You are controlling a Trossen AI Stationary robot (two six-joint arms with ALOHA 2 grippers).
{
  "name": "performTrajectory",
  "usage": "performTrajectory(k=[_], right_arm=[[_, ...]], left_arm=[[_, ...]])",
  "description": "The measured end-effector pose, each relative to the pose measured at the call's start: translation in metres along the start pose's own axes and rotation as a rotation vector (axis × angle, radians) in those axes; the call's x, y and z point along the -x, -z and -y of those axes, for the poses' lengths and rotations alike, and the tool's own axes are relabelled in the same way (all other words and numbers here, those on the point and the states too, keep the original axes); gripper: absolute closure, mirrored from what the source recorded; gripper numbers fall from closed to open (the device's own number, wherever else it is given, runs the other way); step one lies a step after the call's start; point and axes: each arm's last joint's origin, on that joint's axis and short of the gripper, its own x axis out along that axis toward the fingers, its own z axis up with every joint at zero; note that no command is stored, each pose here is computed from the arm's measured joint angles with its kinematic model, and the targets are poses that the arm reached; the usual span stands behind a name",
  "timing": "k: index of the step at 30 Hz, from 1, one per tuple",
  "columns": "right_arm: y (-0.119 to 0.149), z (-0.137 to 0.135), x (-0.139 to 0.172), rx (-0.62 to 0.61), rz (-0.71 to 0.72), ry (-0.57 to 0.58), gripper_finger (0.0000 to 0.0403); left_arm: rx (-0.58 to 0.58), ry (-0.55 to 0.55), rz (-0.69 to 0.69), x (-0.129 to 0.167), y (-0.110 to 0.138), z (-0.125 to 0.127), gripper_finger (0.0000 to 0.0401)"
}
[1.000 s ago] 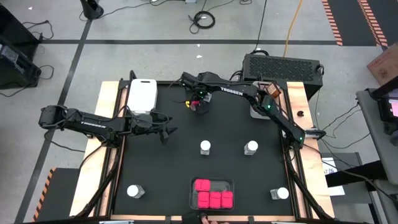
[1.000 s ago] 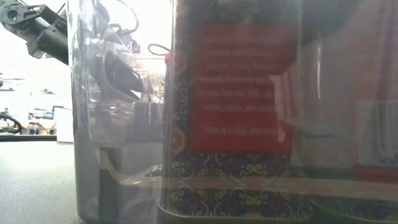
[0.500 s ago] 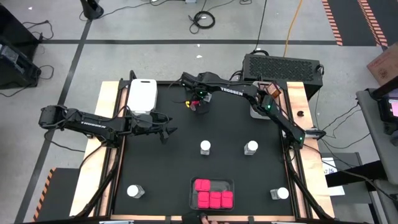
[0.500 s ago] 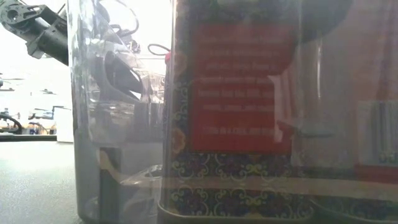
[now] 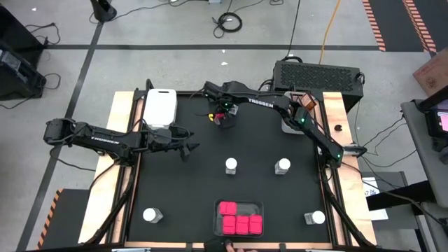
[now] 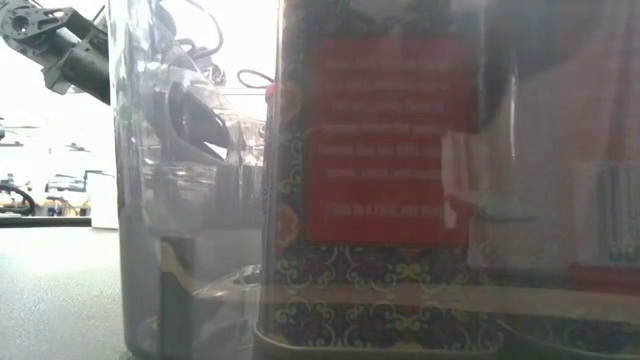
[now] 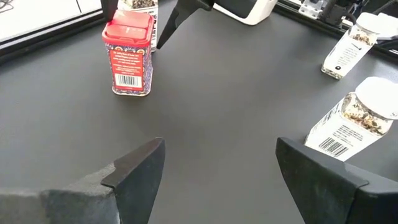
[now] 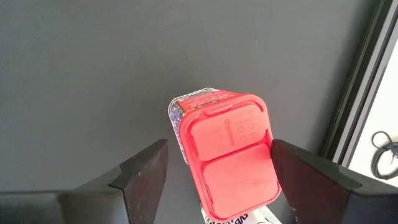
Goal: Sort spices by type
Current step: Put the red seasoning can into the black bin
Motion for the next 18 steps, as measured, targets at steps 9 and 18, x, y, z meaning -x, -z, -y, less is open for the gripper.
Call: performTrajectory(k=[9, 18], right_arm=[[0.0008, -0.0008, 0.0, 0.007, -0.007, -0.01, 0.0124], [-0.0002, -0.0037, 0.0004, 0.041, -0.016, -0.016, 0.0124]], left_arm=[[-0.001, -0.004, 0.002, 0.0, -0.0001, -0.0001, 0.009], [-0.014, -0.005, 0.001, 0.0, 0.0001, -0.0003, 0.009]])
